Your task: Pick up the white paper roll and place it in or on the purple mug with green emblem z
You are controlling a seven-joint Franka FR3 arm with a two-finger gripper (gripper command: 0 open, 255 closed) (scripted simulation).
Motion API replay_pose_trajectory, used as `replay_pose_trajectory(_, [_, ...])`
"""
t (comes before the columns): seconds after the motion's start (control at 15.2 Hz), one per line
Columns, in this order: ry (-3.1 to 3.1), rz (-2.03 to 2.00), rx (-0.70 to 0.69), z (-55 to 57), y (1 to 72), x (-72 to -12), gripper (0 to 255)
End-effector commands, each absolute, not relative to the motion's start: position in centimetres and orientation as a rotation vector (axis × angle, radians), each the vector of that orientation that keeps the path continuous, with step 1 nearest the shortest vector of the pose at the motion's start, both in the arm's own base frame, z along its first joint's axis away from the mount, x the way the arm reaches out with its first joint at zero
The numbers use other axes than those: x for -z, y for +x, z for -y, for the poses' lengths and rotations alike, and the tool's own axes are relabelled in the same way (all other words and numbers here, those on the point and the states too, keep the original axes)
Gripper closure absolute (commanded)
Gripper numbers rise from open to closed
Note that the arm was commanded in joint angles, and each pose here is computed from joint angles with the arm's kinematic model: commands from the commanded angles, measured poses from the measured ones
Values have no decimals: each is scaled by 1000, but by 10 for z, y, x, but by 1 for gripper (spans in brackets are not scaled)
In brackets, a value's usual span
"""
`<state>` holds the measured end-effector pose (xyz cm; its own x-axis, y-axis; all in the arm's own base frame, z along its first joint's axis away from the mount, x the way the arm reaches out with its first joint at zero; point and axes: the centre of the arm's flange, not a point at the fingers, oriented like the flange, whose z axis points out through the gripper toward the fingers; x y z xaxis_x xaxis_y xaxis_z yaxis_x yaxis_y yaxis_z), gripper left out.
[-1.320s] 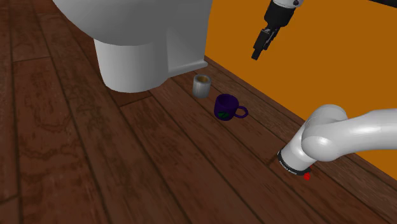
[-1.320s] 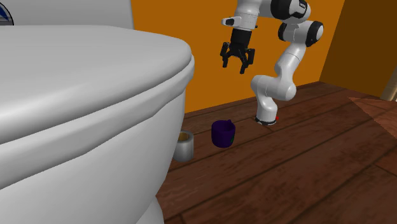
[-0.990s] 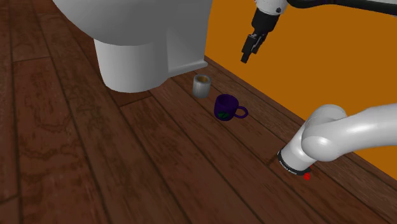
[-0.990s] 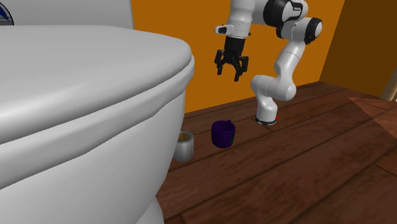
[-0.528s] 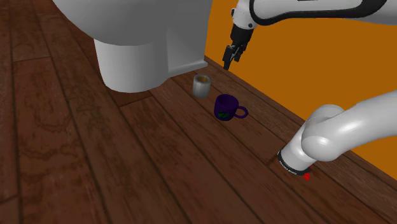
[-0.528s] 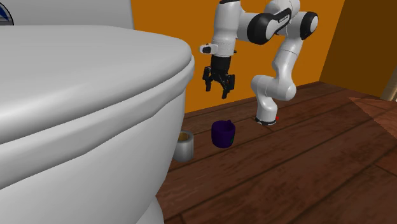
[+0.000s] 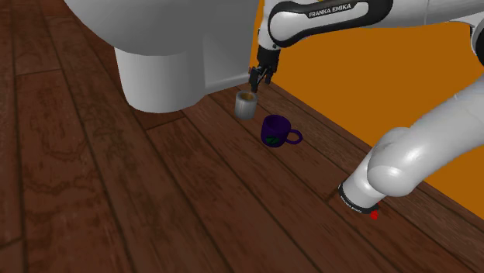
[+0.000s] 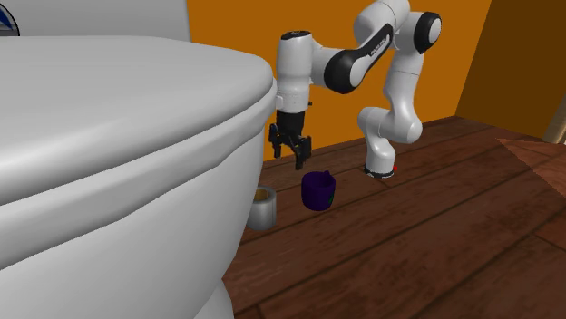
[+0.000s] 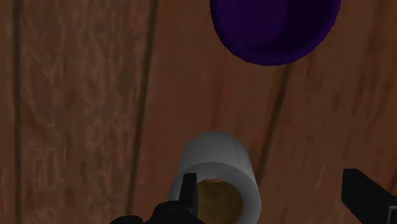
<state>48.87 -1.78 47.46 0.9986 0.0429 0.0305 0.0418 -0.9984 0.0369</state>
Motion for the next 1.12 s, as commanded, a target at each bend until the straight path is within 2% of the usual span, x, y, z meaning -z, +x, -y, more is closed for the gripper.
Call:
replay_pose_trajectory(0.0, [3112, -60, -38, 17, 511, -456, 0])
replay_pose_trajectory(0.46, [3137, -40, 1, 19, 576, -395, 0])
replay_pose_trajectory(1.06, [3137, -40, 1, 19, 576, -355, 0])
